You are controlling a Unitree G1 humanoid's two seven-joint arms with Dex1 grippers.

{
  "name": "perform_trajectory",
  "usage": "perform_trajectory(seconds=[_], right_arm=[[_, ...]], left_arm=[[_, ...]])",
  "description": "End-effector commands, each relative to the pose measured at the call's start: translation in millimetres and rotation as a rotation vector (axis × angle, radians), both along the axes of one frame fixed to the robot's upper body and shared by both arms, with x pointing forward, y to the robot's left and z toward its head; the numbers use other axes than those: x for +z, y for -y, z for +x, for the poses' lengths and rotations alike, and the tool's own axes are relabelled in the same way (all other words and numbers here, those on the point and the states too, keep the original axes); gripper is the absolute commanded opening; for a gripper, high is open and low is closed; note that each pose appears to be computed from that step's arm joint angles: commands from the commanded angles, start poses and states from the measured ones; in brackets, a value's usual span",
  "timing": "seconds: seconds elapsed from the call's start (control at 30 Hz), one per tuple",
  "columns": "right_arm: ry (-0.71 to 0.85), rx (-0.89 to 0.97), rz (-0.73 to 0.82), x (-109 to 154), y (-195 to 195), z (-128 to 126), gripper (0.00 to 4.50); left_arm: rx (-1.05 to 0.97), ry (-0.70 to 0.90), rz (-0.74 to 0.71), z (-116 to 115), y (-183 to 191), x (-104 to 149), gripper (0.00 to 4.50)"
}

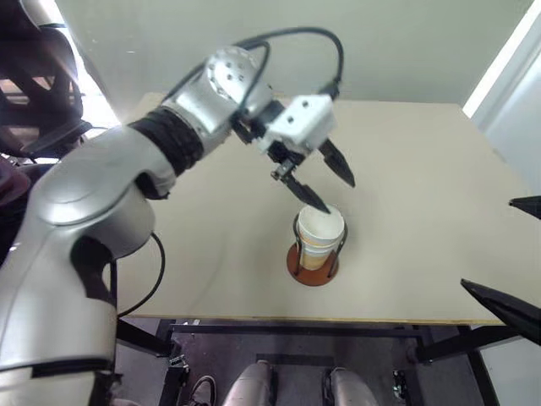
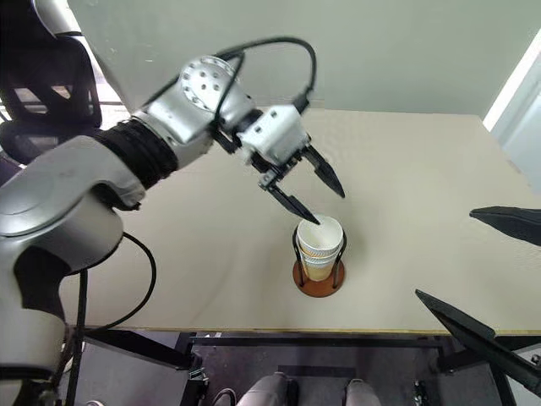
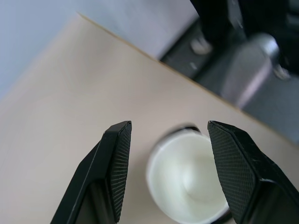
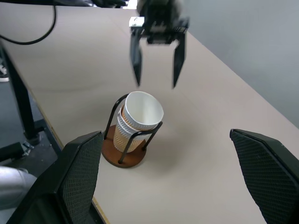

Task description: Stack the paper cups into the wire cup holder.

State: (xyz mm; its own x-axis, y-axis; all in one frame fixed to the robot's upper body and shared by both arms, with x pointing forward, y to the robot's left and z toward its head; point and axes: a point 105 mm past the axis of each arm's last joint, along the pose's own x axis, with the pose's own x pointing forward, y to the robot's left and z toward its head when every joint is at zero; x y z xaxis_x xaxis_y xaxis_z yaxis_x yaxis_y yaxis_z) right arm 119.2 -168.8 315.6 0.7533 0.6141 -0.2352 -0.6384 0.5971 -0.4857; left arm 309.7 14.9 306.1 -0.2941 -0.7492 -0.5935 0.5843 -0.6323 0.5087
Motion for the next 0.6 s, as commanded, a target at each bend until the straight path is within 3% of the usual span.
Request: perform_trajectory(seconds=[0.03, 0.27, 0.4, 0.5, 0.6], right_arm=[[0.03, 0.054, 0.017, 8, 0, 8, 4.5], [0.001, 0.165, 0.024, 3, 1, 35, 4.5], [-0.002, 0.219, 0.019, 3, 2, 48, 4.5], [-0.017, 0.259, 0.024, -1, 1, 58, 4.5], [-0.015, 0.279, 0.042, -2, 3, 66, 4.5]], left_arm=[[0.032, -0.03, -0.058, 0, -16, 14, 2.76], [0.328, -0.084, -0.294, 30, -77, 50, 2.76], [0.491, -0.134, -0.355, 39, -123, 44, 2.76], [0.669, -0.189, -0.42, 42, -167, 29, 2.76], [0.786, -0.209, -0.45, 41, -186, 14, 2.76]])
